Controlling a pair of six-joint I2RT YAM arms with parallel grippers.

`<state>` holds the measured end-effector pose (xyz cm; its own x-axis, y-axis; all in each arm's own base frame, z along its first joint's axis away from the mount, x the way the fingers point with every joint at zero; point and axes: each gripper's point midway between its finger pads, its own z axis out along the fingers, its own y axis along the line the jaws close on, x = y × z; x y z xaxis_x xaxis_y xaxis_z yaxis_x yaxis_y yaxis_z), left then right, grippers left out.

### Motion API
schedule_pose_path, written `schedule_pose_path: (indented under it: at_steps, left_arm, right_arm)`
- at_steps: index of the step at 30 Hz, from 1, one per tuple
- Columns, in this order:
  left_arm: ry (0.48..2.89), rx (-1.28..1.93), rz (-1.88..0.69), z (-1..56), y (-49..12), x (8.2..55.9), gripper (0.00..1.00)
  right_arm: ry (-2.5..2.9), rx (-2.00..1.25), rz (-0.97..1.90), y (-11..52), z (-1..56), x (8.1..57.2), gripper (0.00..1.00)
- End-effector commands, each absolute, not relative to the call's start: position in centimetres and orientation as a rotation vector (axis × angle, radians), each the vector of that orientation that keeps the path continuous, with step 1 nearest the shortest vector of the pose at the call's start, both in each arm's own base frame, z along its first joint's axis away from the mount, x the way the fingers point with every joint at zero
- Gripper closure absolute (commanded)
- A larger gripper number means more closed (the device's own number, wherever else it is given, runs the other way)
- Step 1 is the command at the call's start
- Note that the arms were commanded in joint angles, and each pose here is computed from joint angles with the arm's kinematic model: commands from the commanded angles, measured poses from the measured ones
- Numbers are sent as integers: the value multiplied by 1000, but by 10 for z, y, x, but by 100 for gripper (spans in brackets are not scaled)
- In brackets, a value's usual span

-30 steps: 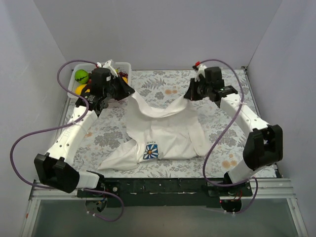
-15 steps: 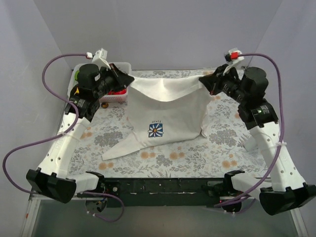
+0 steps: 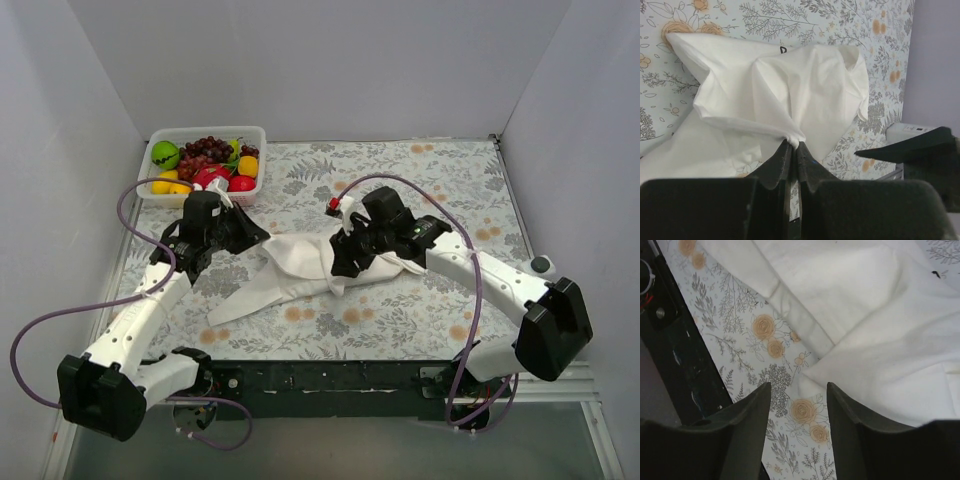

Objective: Pin the brooch onto the clothing

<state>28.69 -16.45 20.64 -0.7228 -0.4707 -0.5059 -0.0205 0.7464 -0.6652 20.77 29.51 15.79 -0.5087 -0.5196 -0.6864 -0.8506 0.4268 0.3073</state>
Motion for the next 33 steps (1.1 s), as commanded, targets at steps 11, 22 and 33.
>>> schedule_pose_path:
  at_steps: [11, 22, 33]
  left_arm:
    - [2262, -420, -823, 199, -161, 307, 100]
    - [2260, -410, -834, 195, -159, 311, 100]
    - [2265, -396, -864, 195, -163, 312, 100]
  right_arm:
    - [2310, -684, 882, 265, 151, 228, 39]
    - [2413, -628, 756, 237, 97, 223, 42]
    - [2114, -465, 910, 224, 111, 279, 32]
